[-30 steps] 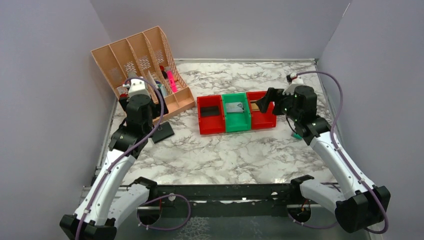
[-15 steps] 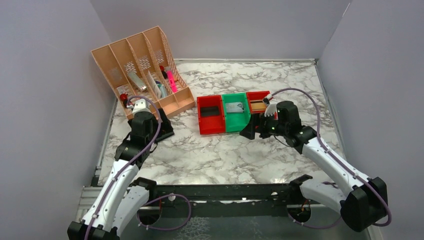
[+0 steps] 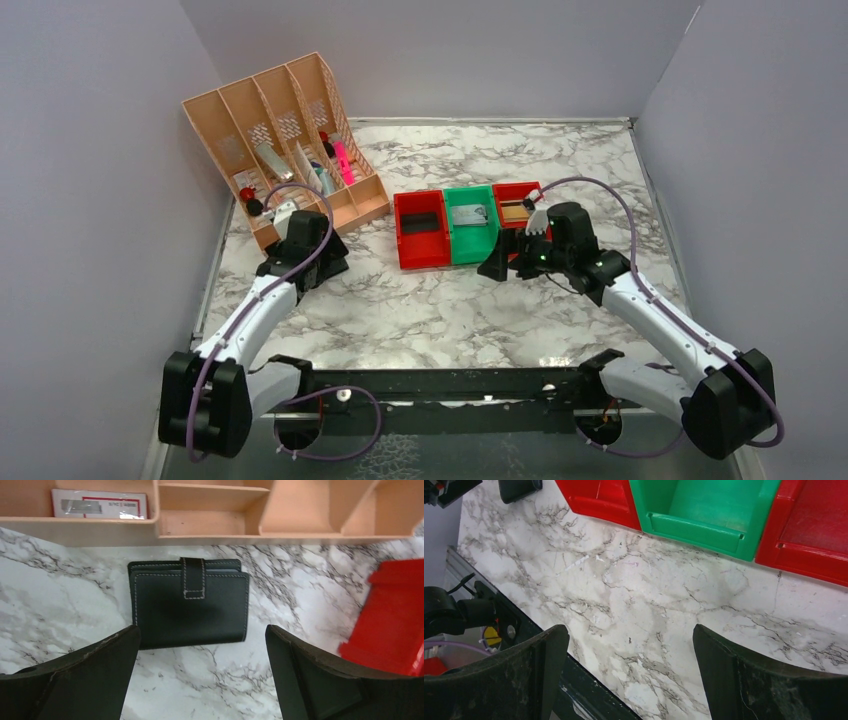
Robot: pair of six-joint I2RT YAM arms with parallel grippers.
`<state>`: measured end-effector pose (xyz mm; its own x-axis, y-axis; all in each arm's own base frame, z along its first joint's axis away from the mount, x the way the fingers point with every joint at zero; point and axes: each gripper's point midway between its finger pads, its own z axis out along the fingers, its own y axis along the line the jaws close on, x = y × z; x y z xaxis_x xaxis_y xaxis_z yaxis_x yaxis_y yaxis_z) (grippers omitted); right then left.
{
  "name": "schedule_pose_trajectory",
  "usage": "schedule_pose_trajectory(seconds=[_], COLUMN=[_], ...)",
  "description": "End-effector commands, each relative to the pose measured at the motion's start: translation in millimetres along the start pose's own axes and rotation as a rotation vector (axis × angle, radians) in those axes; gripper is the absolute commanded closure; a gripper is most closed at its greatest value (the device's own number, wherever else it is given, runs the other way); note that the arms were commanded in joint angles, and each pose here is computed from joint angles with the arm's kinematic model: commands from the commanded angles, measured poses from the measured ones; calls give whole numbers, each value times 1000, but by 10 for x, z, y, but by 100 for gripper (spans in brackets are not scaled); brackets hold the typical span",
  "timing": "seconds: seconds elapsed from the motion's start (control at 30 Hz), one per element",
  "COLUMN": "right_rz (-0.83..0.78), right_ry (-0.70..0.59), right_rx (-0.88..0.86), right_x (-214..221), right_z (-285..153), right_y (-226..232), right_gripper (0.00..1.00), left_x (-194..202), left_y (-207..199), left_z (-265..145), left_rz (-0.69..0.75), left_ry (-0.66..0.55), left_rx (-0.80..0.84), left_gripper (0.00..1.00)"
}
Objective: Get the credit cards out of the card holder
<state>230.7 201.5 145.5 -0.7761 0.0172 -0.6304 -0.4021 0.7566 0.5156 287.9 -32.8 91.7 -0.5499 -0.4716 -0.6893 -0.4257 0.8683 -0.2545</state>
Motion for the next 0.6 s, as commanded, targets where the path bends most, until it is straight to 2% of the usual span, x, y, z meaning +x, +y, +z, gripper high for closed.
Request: schedule_pose_trajectory(seconds=[0.0, 0.17, 0.3, 0.57], right_rz=[2, 5, 6, 38], right_ry=[-14, -9, -4, -16], right_rx=[67, 111, 142, 200], right_x=[-86, -94, -81, -50], right_z=[-15, 13, 25, -6], right_y=[-68, -151, -214, -311], right_gripper=[0, 1, 1, 1], left_x=[-216, -372, -293, 134], left_y=[178, 256, 357, 376], left_z=[208, 371, 540, 650], left_rz=[-125, -163, -183, -201], left_ry=[-106, -162, -140, -15], left_rx=[-117, -163, -214, -176], left_gripper=[1, 1, 5, 28])
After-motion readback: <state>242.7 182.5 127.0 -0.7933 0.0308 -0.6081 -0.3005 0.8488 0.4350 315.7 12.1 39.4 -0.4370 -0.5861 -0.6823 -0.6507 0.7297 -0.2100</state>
